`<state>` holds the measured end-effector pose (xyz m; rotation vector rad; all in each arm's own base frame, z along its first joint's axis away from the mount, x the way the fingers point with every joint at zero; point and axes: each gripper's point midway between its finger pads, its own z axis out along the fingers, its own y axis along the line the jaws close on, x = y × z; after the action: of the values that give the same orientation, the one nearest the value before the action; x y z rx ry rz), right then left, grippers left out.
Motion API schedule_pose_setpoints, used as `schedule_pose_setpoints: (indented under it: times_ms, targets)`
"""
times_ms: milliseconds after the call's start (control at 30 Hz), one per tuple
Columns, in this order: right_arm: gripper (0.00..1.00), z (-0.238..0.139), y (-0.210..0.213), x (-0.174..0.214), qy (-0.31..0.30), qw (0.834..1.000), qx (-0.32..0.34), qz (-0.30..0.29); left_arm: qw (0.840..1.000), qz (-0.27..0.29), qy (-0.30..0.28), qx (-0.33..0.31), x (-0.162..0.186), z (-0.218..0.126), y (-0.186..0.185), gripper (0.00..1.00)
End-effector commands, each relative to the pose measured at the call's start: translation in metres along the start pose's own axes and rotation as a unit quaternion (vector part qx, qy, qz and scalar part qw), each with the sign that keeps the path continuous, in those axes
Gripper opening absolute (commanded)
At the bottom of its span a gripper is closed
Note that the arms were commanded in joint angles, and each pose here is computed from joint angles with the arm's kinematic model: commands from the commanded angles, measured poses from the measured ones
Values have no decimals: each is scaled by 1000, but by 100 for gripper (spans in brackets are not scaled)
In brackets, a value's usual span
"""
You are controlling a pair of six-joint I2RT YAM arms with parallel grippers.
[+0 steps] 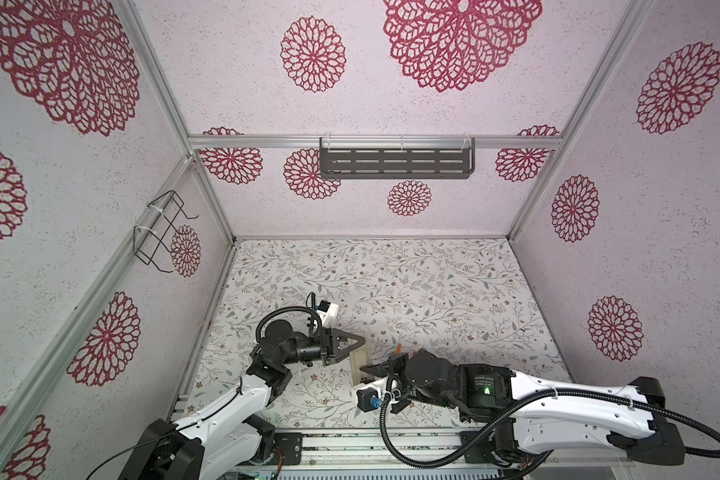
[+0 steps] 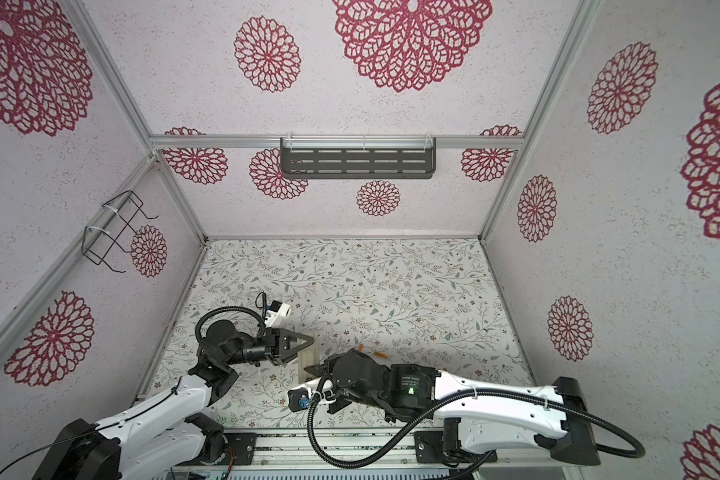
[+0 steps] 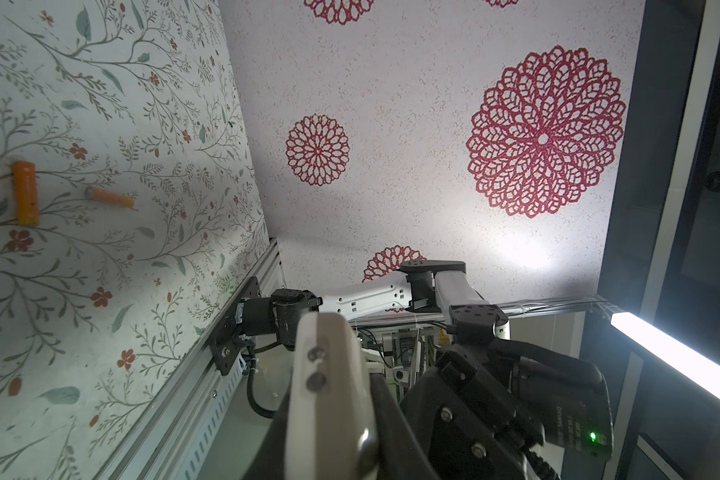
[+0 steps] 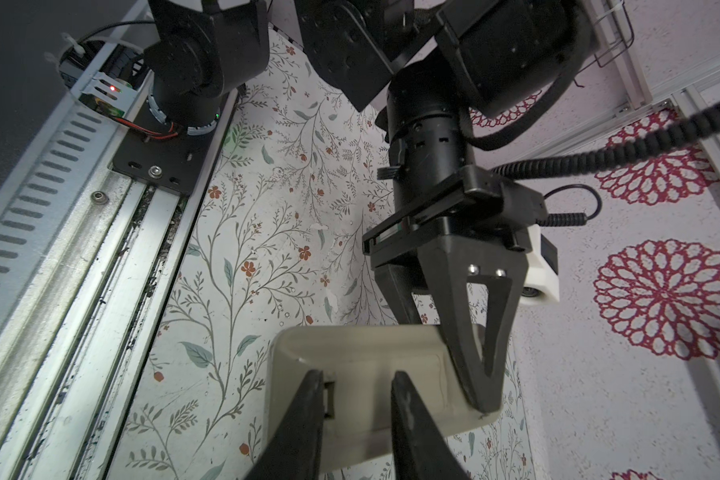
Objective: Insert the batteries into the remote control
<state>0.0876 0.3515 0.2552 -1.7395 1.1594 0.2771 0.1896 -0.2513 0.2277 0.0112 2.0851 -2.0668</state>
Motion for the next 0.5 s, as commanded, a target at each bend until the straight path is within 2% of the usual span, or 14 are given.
schedule_pose_setpoints:
  times_ms: [0,233,467]
  targets:
    - [31,-2,-11,-6,5,1000,14,4,1000,25,0,15,-4,0,-17,0]
    - [28,-1,-23,-1,20,998,53,-13,1000,24,3,16,-3,0,-18,0]
    - [28,-2,-19,-5,14,999,35,-9,1000,23,3,11,-3,1,-15,0]
